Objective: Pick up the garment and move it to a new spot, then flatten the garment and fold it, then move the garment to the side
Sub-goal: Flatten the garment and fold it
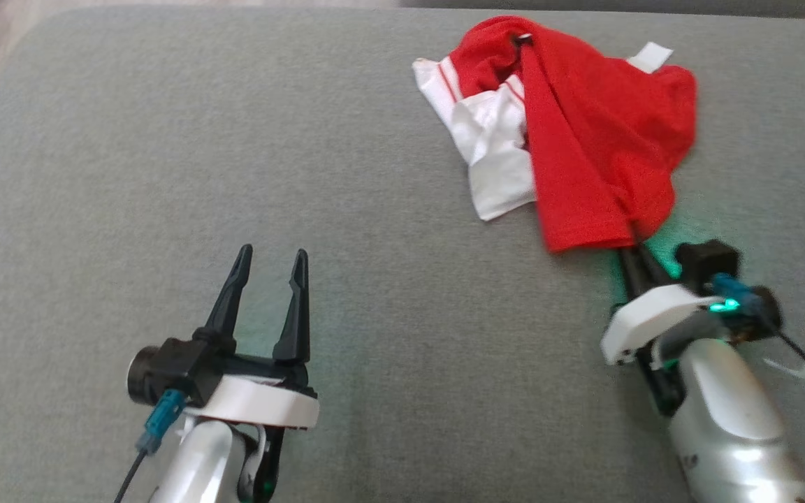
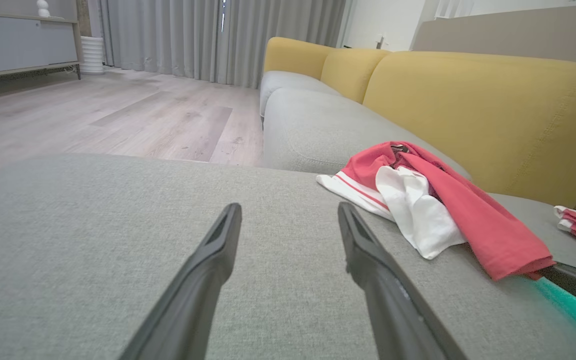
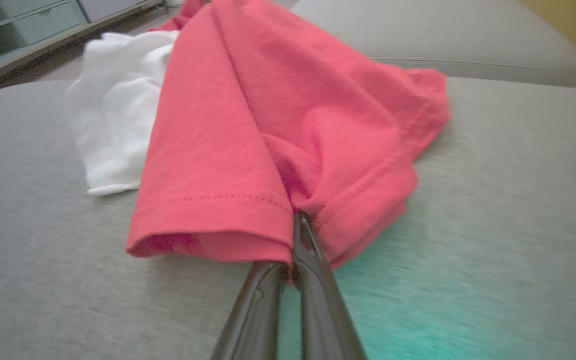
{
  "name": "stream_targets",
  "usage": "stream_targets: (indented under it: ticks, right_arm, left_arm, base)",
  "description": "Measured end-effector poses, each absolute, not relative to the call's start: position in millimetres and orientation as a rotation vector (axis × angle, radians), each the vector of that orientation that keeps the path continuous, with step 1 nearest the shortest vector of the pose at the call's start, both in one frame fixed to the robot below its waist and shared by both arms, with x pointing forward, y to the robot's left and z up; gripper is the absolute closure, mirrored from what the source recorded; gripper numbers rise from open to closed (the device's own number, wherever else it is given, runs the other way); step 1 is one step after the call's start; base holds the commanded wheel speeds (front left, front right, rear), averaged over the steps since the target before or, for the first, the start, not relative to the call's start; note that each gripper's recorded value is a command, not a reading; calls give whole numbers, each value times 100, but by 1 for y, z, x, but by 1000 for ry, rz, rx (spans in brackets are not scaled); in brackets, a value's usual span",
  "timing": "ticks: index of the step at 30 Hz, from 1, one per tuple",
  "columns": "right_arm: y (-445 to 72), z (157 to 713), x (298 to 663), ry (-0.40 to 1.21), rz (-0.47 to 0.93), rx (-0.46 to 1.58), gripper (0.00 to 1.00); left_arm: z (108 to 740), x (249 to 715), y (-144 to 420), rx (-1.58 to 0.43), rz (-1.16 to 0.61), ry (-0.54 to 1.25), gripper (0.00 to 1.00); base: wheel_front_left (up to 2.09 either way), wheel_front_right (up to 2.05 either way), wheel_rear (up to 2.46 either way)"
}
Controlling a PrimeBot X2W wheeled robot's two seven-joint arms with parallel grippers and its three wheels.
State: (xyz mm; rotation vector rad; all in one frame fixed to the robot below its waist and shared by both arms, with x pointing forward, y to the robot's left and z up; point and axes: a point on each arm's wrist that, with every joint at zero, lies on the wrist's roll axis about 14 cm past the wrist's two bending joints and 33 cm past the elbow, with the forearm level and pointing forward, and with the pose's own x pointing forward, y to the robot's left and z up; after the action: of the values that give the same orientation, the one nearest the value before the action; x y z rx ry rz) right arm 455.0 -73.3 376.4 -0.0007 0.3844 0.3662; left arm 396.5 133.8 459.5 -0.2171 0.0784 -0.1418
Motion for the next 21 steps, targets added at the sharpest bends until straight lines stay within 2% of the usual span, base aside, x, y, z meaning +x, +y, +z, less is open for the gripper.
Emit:
stream_targets:
  ticks: [5,11,12,13,21]
  right_arm:
    - [-127,388,462,340,209,-14,100]
    - [-215,412,459,283,-23,-57,100]
    - [-224,414,456,283,-48,-62,90]
    - [-231,416,454,288,-68,-69,0]
    - [-244,439,450,241,-118,-86,0]
  left_arm:
    - [464,401,124,-219,-170,65,0]
    - [472,405,112,-224,-207,42,0]
    - [473,406,110,-225,-212,38,0]
    - [475,406,109,-225,-218,35,0]
    - [483,407,100,-229,-244,12,0]
  base:
    - [0,0,0]
    - [0,0,0]
    - [0,0,0]
    - [0,0,0]
    - [0,0,0]
